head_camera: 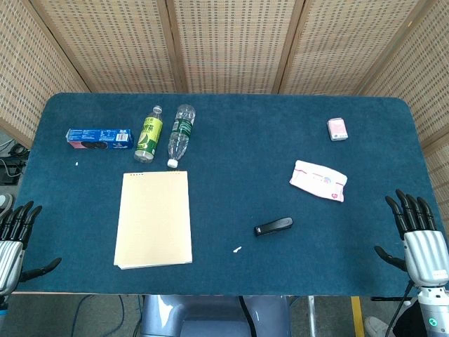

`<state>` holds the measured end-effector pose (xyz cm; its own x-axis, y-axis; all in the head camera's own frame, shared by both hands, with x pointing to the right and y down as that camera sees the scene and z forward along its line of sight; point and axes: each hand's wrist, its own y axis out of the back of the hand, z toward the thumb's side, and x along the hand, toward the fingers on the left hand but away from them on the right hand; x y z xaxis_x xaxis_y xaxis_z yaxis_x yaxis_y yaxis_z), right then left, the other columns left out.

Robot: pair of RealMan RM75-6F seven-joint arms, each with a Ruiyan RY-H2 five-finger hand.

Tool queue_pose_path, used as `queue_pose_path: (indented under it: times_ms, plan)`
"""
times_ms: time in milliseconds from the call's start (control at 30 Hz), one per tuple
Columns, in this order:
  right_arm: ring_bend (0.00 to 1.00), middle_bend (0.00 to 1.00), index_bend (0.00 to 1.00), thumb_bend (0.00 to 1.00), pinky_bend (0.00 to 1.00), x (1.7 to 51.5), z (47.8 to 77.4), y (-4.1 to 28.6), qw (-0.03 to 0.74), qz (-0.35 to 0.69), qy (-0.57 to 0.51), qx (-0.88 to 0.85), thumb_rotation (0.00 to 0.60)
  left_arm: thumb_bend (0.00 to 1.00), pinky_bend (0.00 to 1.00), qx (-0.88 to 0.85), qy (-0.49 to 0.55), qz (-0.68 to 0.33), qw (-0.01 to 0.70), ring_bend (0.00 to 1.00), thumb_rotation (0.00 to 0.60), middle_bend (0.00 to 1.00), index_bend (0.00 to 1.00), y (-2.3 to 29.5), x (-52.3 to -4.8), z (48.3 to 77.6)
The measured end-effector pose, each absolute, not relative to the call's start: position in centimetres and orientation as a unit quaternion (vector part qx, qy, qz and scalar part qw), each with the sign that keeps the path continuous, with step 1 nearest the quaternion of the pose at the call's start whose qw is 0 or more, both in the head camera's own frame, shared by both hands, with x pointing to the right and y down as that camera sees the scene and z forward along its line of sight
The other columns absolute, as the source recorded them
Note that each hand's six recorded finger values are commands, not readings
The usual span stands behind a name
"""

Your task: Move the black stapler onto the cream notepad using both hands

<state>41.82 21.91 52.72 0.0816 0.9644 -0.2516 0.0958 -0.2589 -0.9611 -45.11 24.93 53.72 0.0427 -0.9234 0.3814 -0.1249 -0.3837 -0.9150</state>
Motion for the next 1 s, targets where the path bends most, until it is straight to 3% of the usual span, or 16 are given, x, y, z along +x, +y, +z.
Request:
queue_pose_path:
  times_ms: [533, 633, 767, 1000]
  plan:
    - [0.0, 0.0, 0.0, 0.0, 0.0, 38.6, 55.1, 21.0, 0.416, 0.491, -0.386, -0.661, 0.6, 0.0, 0.0, -0.623, 0.415, -0.559, 0.357, 0.0, 0.6, 0.0, 0.0, 24.5, -45.3, 54.6]
    - [0.01, 0.07, 0.04, 0.0, 0.0, 36.4, 56.0, 20.1, 0.423, 0.466, -0.355, -0.691, 0.6, 0.0, 0.0, -0.62, 0.414, -0.563, 0.355, 0.0, 0.6, 0.0, 0.0, 24.3, -45.4, 54.9]
    - [0.13, 0.2, 0.14, 0.09, 0.04, 32.9, 57.7, 18.8, 0.428, 0.433, -0.299, -0.735, 0.6, 0.0, 0.0, -0.615, 0.412, -0.572, 0.353, 0.0, 0.6, 0.0, 0.0, 24.0, -45.5, 55.3]
    - [0.2, 0.26, 0.22, 0.24, 0.12, 27.7, 61.4, 17.4, 0.442, 0.416, -0.223, -0.763, 0.6, 0.0, 0.0, -0.609, 0.408, -0.586, 0.346, 0.0, 0.6, 0.0, 0.0, 23.5, -45.8, 56.2]
